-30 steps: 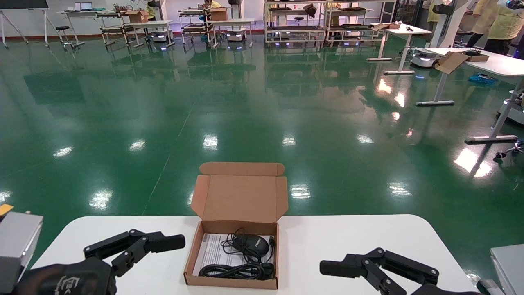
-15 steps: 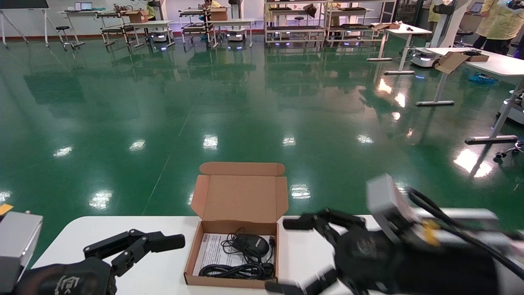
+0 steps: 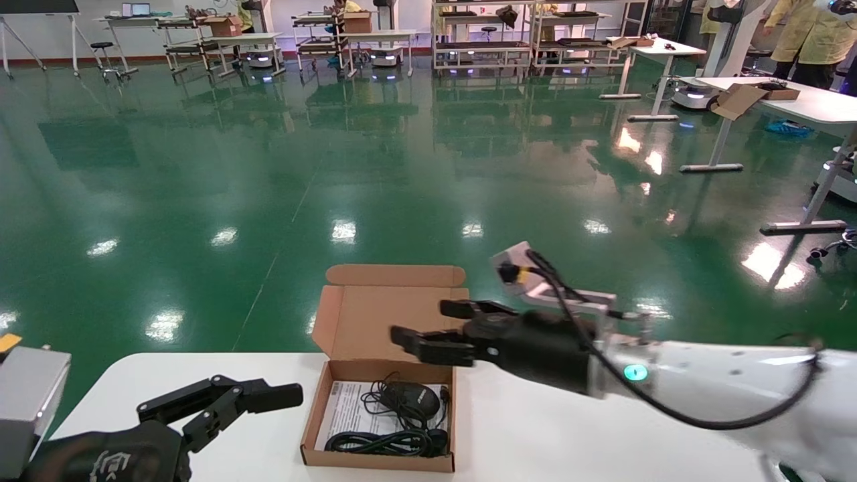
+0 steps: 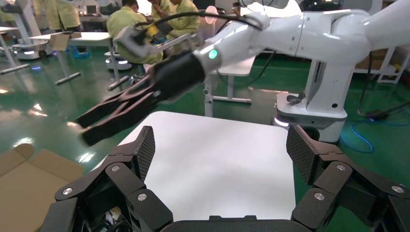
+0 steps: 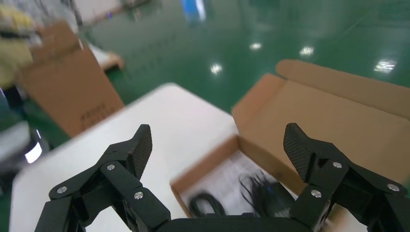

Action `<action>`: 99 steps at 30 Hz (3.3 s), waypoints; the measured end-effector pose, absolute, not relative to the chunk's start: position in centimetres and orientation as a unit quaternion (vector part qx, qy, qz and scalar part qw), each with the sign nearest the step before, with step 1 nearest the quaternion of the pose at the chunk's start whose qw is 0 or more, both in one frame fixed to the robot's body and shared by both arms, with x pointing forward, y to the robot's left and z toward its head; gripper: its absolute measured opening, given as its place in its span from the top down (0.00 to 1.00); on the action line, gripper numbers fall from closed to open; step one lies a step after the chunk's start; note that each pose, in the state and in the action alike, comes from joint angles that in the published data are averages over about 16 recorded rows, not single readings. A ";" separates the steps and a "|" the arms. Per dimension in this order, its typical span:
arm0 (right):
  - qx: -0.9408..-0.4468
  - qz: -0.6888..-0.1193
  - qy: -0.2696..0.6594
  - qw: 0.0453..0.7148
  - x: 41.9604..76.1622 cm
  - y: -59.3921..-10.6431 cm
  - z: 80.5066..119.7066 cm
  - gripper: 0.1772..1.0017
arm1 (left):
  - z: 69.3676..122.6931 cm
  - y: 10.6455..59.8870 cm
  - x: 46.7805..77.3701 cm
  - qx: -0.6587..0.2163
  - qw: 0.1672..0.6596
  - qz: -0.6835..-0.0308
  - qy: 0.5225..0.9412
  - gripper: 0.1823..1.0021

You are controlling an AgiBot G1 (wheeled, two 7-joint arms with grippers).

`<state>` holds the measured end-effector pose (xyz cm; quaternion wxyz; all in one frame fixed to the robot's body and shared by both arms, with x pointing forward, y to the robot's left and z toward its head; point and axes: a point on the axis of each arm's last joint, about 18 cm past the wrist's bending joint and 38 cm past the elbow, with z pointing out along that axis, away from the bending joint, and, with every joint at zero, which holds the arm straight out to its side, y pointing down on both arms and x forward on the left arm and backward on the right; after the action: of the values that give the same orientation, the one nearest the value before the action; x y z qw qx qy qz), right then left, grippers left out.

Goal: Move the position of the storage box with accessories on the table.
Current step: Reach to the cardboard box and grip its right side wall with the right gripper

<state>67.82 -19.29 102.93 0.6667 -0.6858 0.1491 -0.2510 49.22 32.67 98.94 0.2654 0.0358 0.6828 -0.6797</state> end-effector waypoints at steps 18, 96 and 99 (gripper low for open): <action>-0.653 -0.235 0.250 0.675 71.4 -19.5 101.9 0.00 | 98.9 32.7 49.2 0.036 0.265 -0.680 0.683 0.00; -0.661 -0.240 0.457 0.544 77.1 -16.2 89.6 0.15 | 98.9 32.7 49.2 0.036 0.265 -0.680 0.683 0.00; -0.661 -0.239 0.458 0.544 77.1 -16.2 89.5 0.21 | 98.9 32.7 49.2 0.036 0.265 -0.680 0.683 0.00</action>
<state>77.08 -16.23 89.47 0.5437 -0.6613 0.4582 -0.2389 49.22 32.68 98.94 0.2654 0.0356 0.6828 -0.6798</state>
